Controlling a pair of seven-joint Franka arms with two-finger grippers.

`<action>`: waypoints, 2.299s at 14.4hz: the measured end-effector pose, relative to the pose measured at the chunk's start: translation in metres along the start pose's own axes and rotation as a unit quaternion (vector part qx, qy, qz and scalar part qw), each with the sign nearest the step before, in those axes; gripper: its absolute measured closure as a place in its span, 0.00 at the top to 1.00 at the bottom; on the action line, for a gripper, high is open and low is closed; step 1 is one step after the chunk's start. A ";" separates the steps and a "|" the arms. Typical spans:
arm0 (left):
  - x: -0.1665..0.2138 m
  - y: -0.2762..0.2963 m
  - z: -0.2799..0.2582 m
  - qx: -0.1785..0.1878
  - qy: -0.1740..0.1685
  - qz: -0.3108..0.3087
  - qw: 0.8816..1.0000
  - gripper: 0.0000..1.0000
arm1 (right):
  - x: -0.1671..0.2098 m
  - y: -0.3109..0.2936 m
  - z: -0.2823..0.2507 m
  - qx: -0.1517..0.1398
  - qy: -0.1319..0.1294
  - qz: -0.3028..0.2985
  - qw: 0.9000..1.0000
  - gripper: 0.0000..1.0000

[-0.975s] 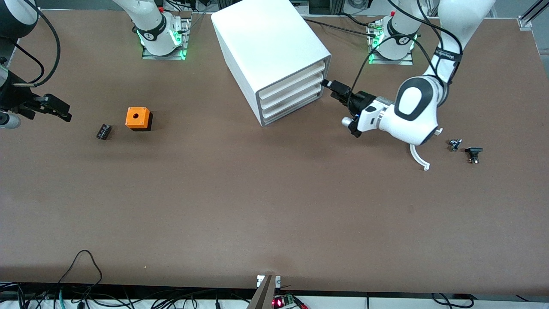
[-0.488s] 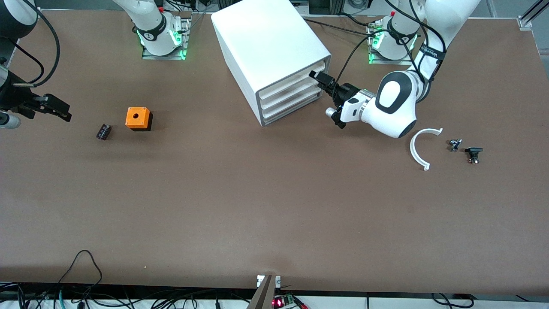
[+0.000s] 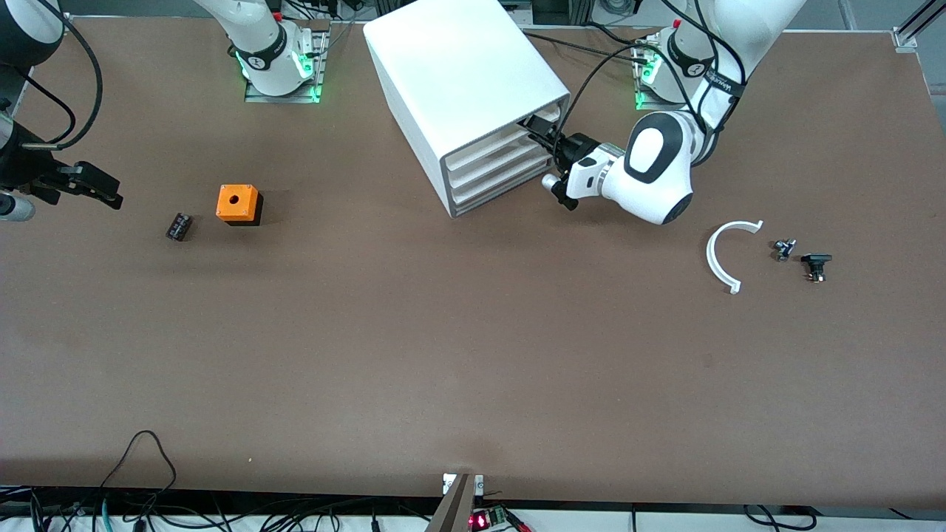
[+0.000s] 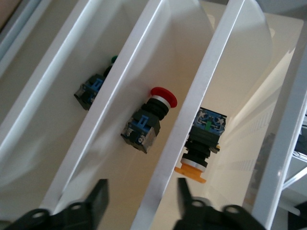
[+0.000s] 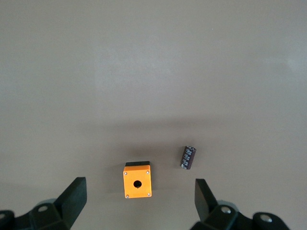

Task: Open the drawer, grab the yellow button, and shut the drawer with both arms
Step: 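Pull the drawer open with the left gripper, then release it, then reach the right gripper into the open drawer while the left gripper withdraws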

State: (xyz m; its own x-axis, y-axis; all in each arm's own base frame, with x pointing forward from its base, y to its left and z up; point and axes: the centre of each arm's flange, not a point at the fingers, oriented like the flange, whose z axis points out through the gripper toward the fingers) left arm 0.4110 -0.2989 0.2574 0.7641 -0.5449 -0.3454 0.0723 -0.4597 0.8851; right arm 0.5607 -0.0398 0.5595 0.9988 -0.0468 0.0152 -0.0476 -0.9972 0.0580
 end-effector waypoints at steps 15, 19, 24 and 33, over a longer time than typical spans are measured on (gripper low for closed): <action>0.012 -0.010 -0.150 0.062 0.239 0.015 0.969 0.19 | -0.016 0.000 0.009 0.003 -0.011 -0.001 1.000 1.00; 0.016 -0.011 -0.170 0.088 0.289 0.006 0.953 0.57 | -0.031 -0.001 0.016 0.006 -0.004 -0.003 1.000 1.00; 0.003 -0.011 -0.223 0.116 0.342 0.008 0.932 1.00 | -0.028 -0.056 0.022 0.041 -0.003 -0.038 0.998 1.00; -0.067 0.042 -0.368 0.264 0.375 0.066 0.886 1.00 | -0.086 -0.312 -0.009 0.053 0.029 -0.269 0.961 1.00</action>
State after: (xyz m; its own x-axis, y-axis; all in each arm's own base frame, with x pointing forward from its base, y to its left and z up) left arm 0.5982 -0.0236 0.4320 0.9692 -0.0902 0.2290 -0.2076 -0.7991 0.5643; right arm 0.4899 0.2755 0.5488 0.8763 0.4769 0.0678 0.4795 -0.8771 -0.0281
